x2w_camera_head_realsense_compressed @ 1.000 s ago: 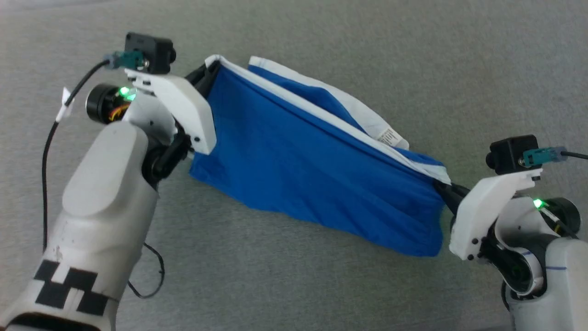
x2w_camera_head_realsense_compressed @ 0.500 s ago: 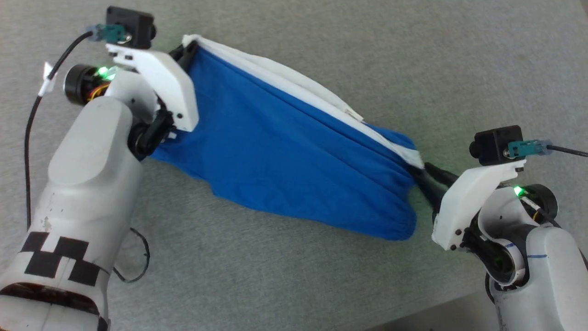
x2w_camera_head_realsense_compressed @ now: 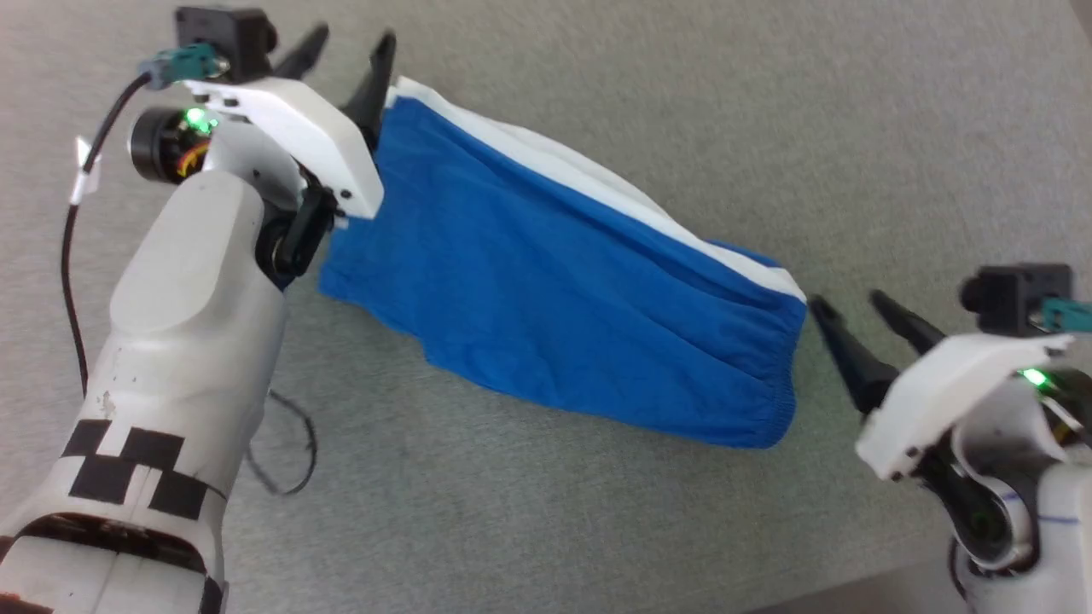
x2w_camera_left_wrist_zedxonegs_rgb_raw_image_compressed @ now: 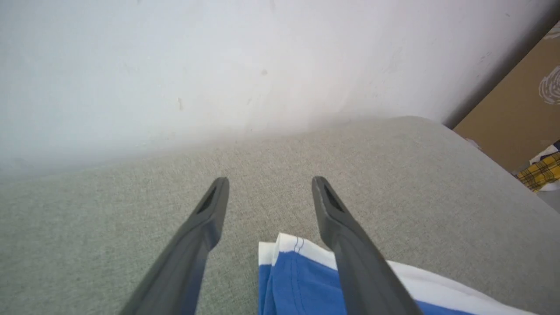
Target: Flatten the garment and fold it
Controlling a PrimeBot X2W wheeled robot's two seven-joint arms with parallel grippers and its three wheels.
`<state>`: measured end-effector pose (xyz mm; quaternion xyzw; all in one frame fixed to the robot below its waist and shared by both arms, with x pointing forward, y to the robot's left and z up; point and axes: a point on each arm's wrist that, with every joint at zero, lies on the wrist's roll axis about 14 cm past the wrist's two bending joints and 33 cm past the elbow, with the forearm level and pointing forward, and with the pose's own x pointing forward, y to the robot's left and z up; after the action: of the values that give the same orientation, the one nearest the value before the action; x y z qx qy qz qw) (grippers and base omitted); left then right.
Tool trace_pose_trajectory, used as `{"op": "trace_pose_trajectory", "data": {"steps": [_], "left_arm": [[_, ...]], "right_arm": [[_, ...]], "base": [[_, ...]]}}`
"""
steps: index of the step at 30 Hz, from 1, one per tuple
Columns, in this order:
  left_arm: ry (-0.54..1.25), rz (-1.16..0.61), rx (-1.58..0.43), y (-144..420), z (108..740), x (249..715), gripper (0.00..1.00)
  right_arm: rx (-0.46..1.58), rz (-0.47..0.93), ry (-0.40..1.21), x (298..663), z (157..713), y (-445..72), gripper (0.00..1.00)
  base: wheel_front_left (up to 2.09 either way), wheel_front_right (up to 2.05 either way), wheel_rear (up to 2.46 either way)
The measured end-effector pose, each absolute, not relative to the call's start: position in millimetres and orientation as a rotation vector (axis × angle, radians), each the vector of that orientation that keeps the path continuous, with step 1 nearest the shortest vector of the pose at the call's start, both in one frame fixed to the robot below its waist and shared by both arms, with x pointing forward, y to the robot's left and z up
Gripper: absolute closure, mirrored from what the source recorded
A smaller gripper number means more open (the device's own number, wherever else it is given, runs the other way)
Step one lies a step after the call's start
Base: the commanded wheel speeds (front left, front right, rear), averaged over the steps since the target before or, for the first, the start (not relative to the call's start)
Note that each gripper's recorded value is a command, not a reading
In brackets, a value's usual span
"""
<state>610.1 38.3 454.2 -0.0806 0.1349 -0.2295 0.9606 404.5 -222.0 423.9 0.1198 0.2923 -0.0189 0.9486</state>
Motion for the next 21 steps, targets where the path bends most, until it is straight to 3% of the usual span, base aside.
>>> {"op": "trace_pose_trajectory", "data": {"steps": [7, 13, 21], "left_arm": [[-0.020, -0.342, -0.182, 90, 525, 589, 0.00], [-0.156, -0.245, -0.125, 133, 557, 534, 0.00], [-0.257, -0.073, -0.072, 191, 573, 448, 0.00]], "right_arm": [[0.154, -0.056, 0.590, 375, 444, -226, 0.00], [0.171, -0.003, 0.660, 350, 443, -209, 0.00], [0.151, 0.053, 0.731, 356, 432, -192, 0.00]], "base": [[0.00, 0.00, 0.00], [0.00, 0.00, 0.00], [0.00, 0.00, 0.00]]}}
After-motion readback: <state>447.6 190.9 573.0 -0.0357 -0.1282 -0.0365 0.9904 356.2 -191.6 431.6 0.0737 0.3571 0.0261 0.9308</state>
